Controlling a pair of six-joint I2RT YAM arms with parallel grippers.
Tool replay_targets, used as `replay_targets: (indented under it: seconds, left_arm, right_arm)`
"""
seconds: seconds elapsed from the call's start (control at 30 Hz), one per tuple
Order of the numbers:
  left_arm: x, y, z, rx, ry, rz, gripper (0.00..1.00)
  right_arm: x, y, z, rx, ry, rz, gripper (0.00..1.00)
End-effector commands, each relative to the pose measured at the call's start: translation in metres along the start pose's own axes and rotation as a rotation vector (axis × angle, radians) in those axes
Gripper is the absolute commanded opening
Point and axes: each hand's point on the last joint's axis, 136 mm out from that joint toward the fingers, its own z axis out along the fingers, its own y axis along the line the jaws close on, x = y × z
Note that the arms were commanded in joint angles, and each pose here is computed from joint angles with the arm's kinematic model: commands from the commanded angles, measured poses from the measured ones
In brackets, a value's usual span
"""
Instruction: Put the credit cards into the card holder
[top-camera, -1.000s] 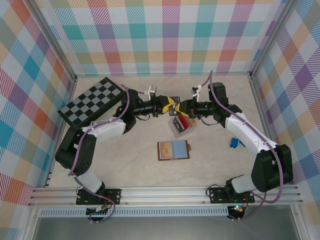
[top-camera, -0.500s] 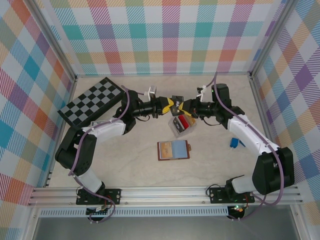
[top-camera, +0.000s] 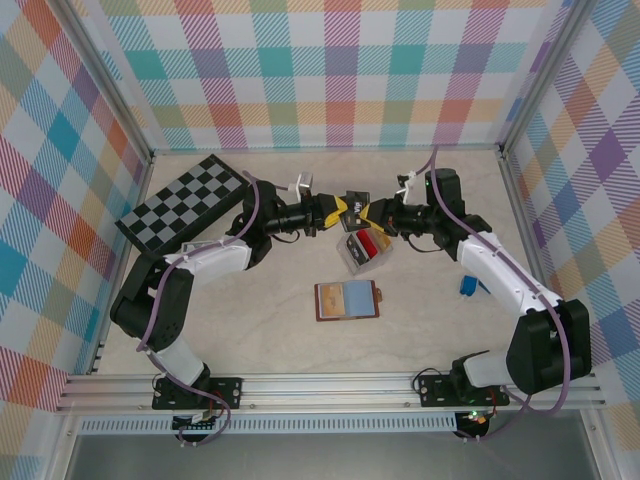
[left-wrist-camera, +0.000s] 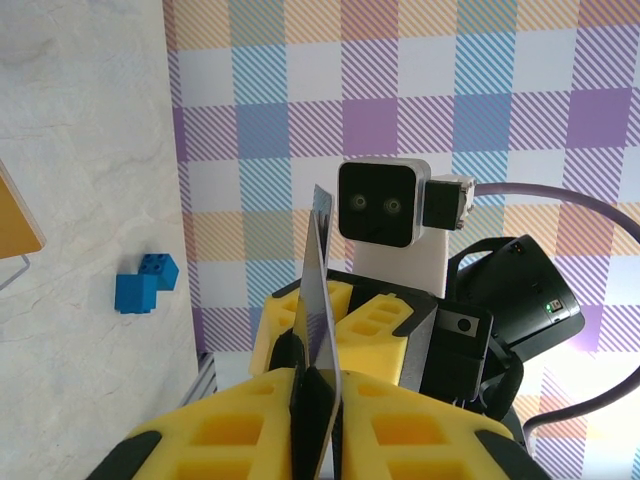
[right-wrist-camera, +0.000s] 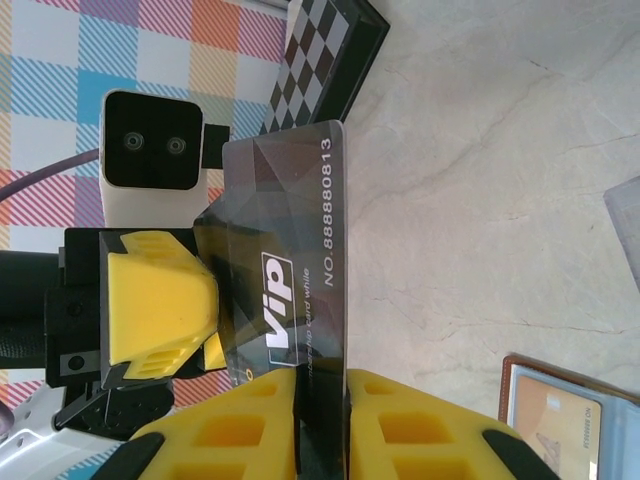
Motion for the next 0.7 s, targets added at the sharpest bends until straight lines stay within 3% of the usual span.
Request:
replay_targets:
  seconds: [0.0,0.3,0.67]
  left_arm:
    - [0.003,-0.024,-0.002,0.075,0.006,0.086,0.13]
    - [0.001,-0.017,-0.002,0.052,-0.001,0.085,0.04]
    - [0.005,0.001,-0.006,-0.043,0.003,0.104,0.0]
  right_arm:
    - [0.002,-0.028,-0.001,0.089,-0.014,0.068,0.19]
    - [0.001,-0.026,-0.001,0.083,-0.015,0.062,0.21]
    - [-0.002,-0.03,-0.006,0.135,-0.029,0.044,0.2]
